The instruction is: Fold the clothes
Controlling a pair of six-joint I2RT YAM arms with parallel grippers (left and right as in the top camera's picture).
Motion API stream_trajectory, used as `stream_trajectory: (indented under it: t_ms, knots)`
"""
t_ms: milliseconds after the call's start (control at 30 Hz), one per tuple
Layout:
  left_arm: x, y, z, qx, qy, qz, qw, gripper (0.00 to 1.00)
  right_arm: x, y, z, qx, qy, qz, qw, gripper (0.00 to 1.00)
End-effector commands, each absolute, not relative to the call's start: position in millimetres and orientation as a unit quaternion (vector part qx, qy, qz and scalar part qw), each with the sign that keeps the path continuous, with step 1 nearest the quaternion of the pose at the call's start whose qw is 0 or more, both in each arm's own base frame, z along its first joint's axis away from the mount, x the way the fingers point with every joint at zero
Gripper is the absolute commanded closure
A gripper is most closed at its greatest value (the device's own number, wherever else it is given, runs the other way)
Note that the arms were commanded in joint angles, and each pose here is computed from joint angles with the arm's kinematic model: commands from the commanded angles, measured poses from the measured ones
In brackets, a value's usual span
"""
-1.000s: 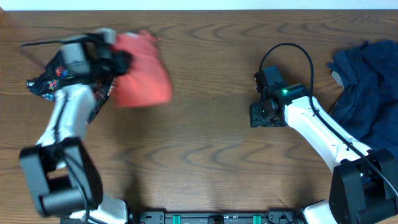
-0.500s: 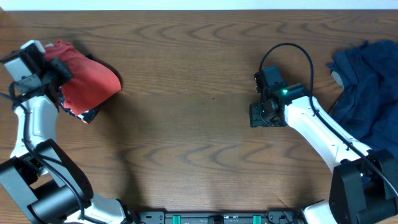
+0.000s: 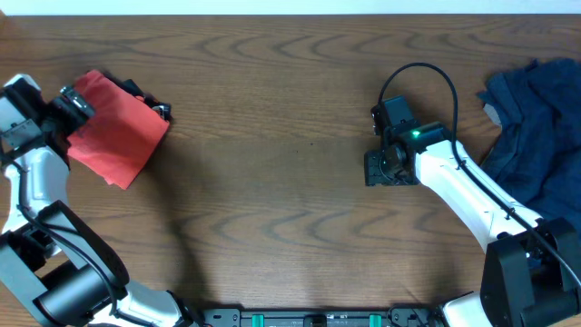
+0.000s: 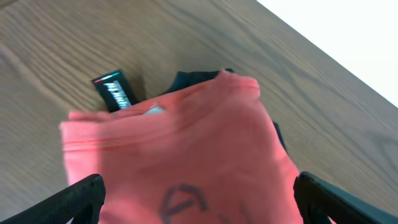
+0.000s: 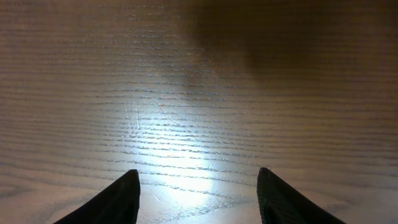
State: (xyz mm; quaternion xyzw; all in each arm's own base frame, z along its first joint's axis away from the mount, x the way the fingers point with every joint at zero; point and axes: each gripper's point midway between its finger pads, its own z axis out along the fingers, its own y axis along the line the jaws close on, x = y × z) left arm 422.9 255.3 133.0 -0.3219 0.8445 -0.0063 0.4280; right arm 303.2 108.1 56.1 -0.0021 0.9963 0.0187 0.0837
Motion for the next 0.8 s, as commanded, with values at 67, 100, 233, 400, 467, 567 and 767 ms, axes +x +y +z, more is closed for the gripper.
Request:
stream_trajectory:
  t_ms: [67,100,233,400,467,567,767]
  knots:
    - [425,262,136,-0.325,0.842,-0.003,0.431,0.02,309,106,66,0.007,0.995,0.019,0.100,0.41]
    - [426,259,136,-0.323,0.842,-0.008,0.432,0.02,309,106,66,0.007,0.995,0.019,0.100,0.41]
    - [433,244,137,-0.303,0.846,-0.047,0.436,0.02,311,107,66,0.007,0.994,0.021,0.104,0.38]
    - [442,210,129,-0.272,0.864,-0.077,0.418,0.02,322,114,69,0.012,0.991,0.039,0.126,0.27]
    - [447,188,123,-0.253,0.875,-0.087,0.403,0.02,328,120,71,0.025,0.989,0.056,0.137,0.21]
    - [456,139,107,-0.218,0.897,-0.108,0.368,0.02,341,126,76,0.056,0.982,0.081,0.158,0.04]
    - [445,25,61,-0.123,0.950,-0.129,0.257,0.02,366,128,87,0.078,0.969,0.126,0.197,0.01]
